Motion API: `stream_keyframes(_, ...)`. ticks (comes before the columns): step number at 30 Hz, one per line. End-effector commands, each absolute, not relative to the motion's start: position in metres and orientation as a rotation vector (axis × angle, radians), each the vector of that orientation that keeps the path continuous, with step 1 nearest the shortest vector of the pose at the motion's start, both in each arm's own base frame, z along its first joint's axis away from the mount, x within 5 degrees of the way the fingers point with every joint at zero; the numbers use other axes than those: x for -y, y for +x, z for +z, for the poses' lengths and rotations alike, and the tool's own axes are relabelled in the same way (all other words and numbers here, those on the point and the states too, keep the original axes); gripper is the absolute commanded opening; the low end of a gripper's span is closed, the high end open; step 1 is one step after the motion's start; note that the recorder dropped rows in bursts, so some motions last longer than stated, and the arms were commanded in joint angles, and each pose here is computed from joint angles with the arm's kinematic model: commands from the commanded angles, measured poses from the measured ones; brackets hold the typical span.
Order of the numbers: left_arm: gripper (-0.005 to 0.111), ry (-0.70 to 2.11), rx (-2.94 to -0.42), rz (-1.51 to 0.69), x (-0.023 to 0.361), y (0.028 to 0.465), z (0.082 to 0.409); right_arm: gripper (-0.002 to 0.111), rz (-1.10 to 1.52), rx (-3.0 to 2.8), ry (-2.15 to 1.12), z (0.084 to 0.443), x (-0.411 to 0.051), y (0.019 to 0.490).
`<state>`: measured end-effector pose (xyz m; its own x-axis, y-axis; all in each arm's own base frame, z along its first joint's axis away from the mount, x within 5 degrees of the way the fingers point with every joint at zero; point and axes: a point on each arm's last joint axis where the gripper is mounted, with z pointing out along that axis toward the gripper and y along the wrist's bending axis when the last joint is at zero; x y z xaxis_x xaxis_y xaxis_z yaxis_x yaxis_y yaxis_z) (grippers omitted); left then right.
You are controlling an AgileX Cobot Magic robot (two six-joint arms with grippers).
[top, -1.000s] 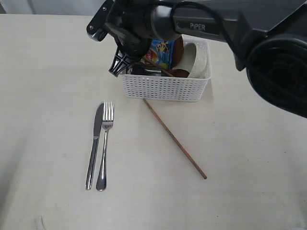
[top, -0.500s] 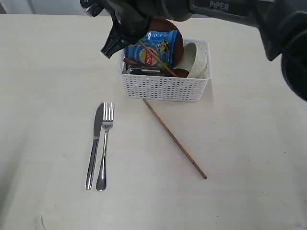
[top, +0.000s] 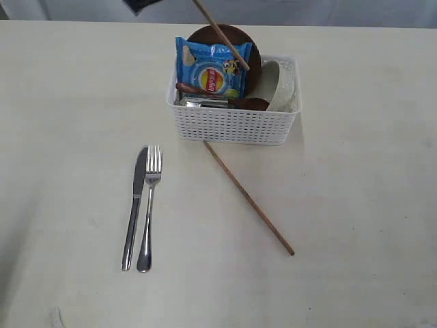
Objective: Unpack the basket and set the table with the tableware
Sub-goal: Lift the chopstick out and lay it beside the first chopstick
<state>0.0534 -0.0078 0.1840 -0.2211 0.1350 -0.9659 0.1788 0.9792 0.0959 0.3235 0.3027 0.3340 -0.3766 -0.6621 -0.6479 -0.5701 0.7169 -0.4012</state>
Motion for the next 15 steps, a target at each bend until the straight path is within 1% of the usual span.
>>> stream_keyframes(1,0.000,0.227,-1.791,-0.042,0.008,0.053,0.184,0.000,-0.124,-2.159,-0.919,0.362,-0.282,0.303)
stream_keyframes(4,0.000,0.227,-1.791,-0.042,0.008,0.053,0.184,0.000,-0.153,-2.264,-0.923,0.367,-0.270,0.291)
stream_keyframes(8,0.000,0.227,-1.791,-0.042,0.008,0.053,0.184,0.000,-0.147,-2.403,-0.958,0.361,-0.261,0.277)
stream_keyframes(10,0.000,0.227,-1.791,-0.042,0.008,0.053,0.184,0.000,-0.134,-2.439,-1.004,0.350,-0.259,0.270)
stream_keyframes(15,0.000,0.227,-1.791,-0.042,0.008,0.053,0.184,0.000,-0.074,-2.614,-1.102,0.310,-0.245,0.243)
